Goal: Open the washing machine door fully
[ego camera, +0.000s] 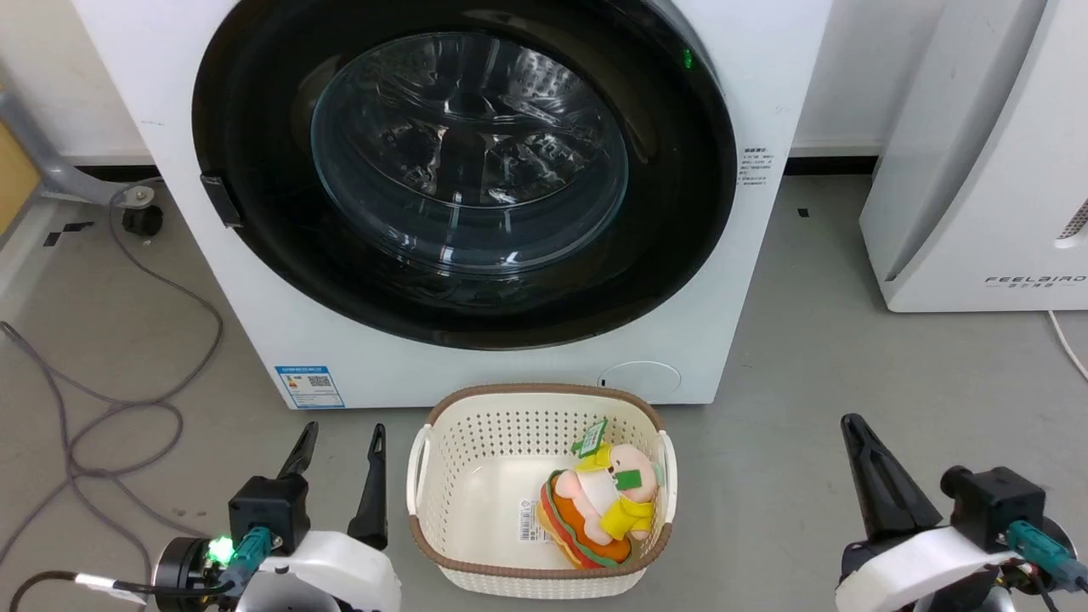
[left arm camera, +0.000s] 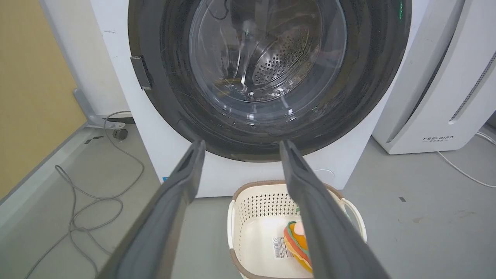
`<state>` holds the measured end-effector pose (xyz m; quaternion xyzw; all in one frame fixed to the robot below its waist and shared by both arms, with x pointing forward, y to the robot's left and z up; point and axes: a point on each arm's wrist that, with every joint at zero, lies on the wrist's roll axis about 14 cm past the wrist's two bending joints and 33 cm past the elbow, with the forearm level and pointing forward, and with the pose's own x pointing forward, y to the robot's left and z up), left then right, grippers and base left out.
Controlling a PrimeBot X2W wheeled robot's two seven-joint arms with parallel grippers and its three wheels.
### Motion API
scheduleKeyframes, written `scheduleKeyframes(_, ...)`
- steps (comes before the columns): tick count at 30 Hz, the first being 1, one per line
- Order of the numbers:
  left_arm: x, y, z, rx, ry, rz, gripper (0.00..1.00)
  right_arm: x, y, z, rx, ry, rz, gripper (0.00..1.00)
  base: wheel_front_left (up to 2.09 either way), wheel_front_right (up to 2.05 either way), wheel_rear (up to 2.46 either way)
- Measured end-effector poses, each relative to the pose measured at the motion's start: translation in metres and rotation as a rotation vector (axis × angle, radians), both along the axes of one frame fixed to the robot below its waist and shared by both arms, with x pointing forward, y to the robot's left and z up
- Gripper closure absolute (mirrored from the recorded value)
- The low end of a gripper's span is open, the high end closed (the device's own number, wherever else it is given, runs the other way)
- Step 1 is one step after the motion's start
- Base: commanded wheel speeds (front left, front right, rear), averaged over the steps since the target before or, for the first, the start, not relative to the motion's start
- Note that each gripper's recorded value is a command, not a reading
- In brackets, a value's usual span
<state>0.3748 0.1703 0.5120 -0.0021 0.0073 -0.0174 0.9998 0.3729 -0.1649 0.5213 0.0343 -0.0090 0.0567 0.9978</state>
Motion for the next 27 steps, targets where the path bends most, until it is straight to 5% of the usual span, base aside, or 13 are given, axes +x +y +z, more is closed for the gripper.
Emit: scheduleKeyframes(27, 0.007, 0.0, -0.004, -0.05, -0.02, -0.007, 0.0, 0.042, 0.009, 0.015, 0.622, -0.006, 0.012, 1.0, 0.0, 0.0, 0.0)
